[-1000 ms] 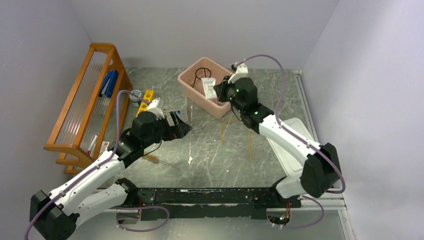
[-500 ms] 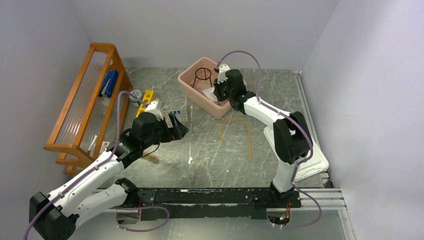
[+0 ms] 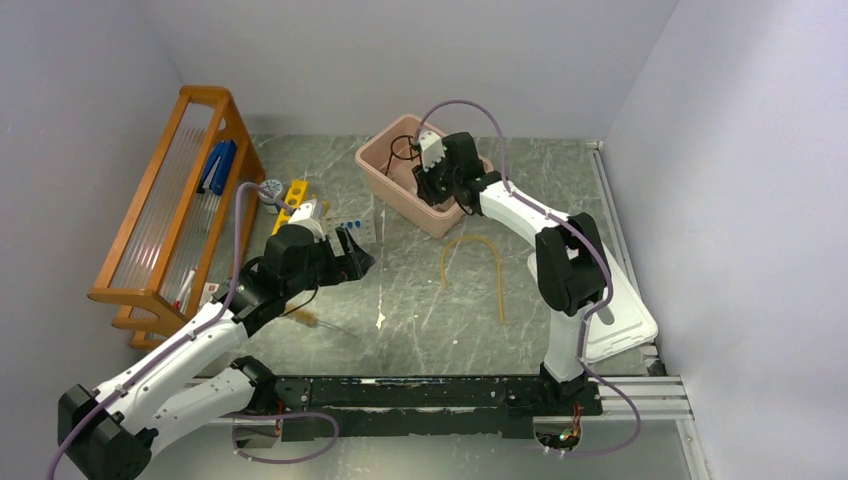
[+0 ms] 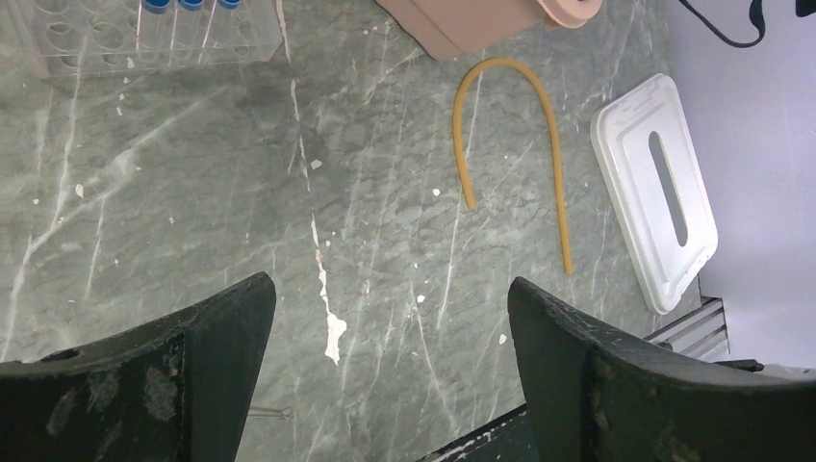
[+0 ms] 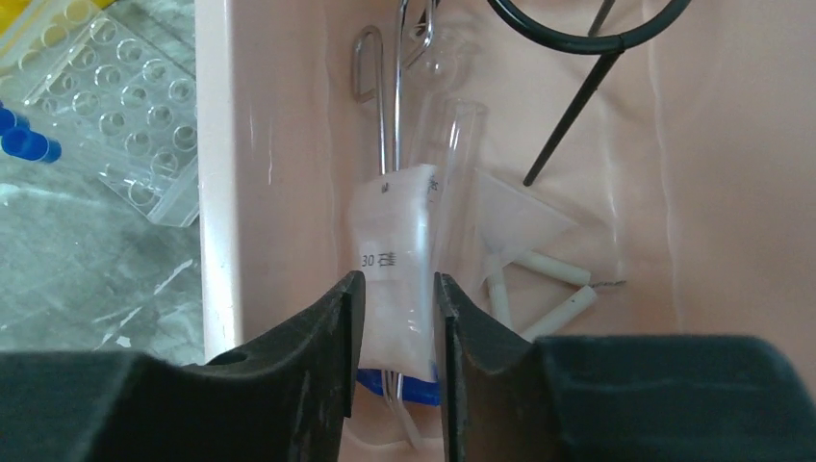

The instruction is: Organize the chemistry lab equipment

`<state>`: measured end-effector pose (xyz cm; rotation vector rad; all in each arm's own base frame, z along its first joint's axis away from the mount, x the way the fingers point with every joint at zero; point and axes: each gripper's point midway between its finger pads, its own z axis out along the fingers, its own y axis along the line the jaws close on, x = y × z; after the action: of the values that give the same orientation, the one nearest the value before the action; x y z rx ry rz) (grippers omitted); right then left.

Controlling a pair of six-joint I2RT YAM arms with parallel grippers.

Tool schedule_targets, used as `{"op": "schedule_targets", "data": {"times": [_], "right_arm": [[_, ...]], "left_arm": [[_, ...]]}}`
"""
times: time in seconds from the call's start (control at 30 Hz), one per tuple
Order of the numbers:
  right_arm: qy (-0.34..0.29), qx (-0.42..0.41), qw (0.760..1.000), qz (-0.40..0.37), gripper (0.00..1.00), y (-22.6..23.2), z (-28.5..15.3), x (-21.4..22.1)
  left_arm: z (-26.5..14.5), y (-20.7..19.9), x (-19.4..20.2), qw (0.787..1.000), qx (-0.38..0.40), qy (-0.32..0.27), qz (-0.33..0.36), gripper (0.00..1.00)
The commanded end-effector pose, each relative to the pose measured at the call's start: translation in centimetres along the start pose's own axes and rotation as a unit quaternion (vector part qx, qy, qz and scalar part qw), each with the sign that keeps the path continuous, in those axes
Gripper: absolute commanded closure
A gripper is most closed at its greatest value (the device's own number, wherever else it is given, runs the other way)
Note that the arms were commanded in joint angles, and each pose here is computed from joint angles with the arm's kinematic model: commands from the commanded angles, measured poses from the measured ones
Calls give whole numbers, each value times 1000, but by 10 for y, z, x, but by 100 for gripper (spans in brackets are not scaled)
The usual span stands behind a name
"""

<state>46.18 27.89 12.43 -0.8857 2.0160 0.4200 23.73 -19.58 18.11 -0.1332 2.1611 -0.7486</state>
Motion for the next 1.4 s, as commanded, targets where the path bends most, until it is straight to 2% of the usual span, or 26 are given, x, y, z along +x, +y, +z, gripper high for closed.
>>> {"op": "schedule_targets", "data": {"times": [0.0,0.23,0.43,0.67,0.97,1.07,1.23,1.37], "right_arm": [[-14,4,1000,3,62,-3,-16,-22],[-74,80,992,61,59,-23,-63,-71],[-93,134,980,117,57,-25,-117,-77],[-63,277,933,219,53,-44,-180,-19],[48,367,851,374,52,-30,-198,119],[64,357,845,394,52,-26,-191,144],[90,317,850,410,52,-19,-168,166],[118,321,846,409,52,-22,-156,186]], "left_arm": [[-9,-5,-16,1000,1,-27,6,6],[-9,-7,-23,999,2,-37,21,6],[-10,-11,-29,997,15,-53,45,6],[-14,-8,-39,992,16,-77,94,5],[-19,-4,-38,991,18,-89,102,6],[-20,0,-38,991,6,-88,102,6],[-21,4,-38,991,-4,-88,102,6],[-23,6,-40,991,-11,-93,100,6]]}}
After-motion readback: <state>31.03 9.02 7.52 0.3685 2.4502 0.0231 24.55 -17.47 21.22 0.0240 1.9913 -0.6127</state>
